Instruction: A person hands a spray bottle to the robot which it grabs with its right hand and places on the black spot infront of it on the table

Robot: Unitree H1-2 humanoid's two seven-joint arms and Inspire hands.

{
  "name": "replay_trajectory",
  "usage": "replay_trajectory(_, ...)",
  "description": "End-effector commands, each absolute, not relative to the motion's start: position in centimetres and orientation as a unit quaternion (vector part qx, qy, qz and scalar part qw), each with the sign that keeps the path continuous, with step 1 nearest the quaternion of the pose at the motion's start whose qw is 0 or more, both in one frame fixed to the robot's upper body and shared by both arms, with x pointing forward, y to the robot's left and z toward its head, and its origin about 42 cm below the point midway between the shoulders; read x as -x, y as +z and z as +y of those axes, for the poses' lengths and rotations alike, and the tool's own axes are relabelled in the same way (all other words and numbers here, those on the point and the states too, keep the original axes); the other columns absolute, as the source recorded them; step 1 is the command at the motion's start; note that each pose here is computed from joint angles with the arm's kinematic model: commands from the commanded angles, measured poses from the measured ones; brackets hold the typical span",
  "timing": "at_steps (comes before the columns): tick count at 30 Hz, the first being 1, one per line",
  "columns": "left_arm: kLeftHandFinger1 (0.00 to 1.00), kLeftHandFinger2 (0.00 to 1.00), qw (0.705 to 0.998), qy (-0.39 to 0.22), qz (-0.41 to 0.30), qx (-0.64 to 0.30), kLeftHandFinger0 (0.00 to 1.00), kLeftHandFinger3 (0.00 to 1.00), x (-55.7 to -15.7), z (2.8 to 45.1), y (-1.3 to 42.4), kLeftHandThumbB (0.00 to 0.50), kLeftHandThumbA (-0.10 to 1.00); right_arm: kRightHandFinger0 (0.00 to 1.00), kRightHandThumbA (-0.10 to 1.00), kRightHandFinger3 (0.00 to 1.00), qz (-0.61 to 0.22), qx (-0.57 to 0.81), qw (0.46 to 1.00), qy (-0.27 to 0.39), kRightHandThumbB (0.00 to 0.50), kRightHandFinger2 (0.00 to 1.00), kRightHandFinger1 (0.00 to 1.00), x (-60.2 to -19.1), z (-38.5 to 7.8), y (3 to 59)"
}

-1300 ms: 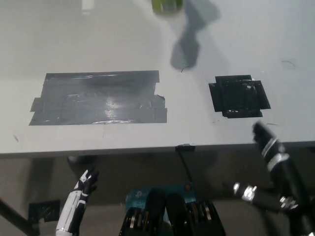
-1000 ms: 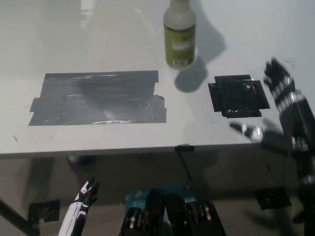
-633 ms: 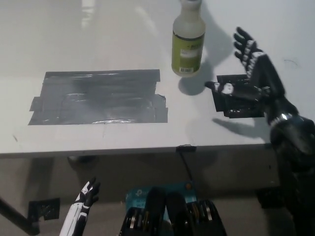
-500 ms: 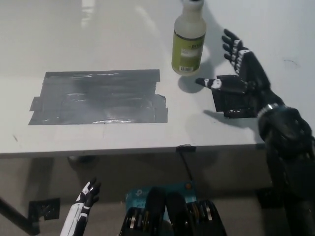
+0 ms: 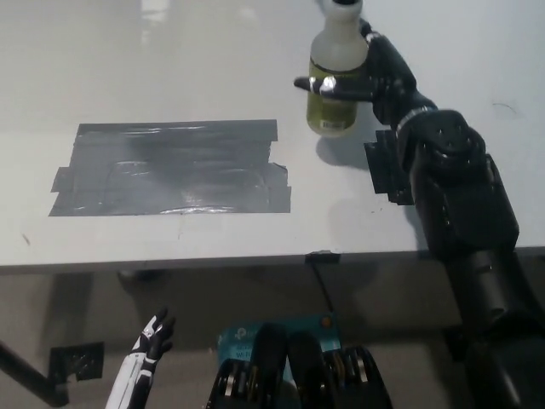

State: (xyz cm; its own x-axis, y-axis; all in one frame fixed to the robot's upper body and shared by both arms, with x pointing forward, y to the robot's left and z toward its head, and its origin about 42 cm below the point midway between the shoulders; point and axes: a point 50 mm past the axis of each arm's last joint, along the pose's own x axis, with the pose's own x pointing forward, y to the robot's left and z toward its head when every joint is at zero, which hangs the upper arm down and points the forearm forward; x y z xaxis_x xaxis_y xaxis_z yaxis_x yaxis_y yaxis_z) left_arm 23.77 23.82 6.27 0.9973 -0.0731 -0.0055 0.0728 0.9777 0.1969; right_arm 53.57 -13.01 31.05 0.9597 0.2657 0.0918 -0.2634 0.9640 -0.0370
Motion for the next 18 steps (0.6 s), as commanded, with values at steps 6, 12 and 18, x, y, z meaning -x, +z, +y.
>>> replay_trajectory(6, 1.00, 1.00, 0.993, -0.039, -0.032, -0.105, 1.00, 1.00, -24.2, 23.7, 7.5, 0.159, 1.00, 1.00, 1.00, 1.00, -0.131, -0.023, 0.976, 0.173, 0.443, 1.00, 1.00, -53.8, -10.7, 36.7)
replay_trajectory(12, 1.00, 1.00, 0.993, -0.039, -0.031, -0.105, 1.00, 1.00, -24.4, 23.7, 7.7, 0.152, 1.00, 1.00, 1.00, 1.00, -0.098, -0.037, 0.979, 0.175, 0.441, 1.00, 1.00, -54.6, -10.7, 35.9)
replay_trajectory(18, 1.00, 1.00, 0.994, -0.042, -0.035, -0.099, 1.00, 1.00, -24.7, 23.6, 7.9, 0.151, 1.00, 1.00, 1.00, 1.00, -0.075, -0.059, 0.978, 0.184, 0.413, 1.00, 1.00, -54.9, -10.9, 34.0)
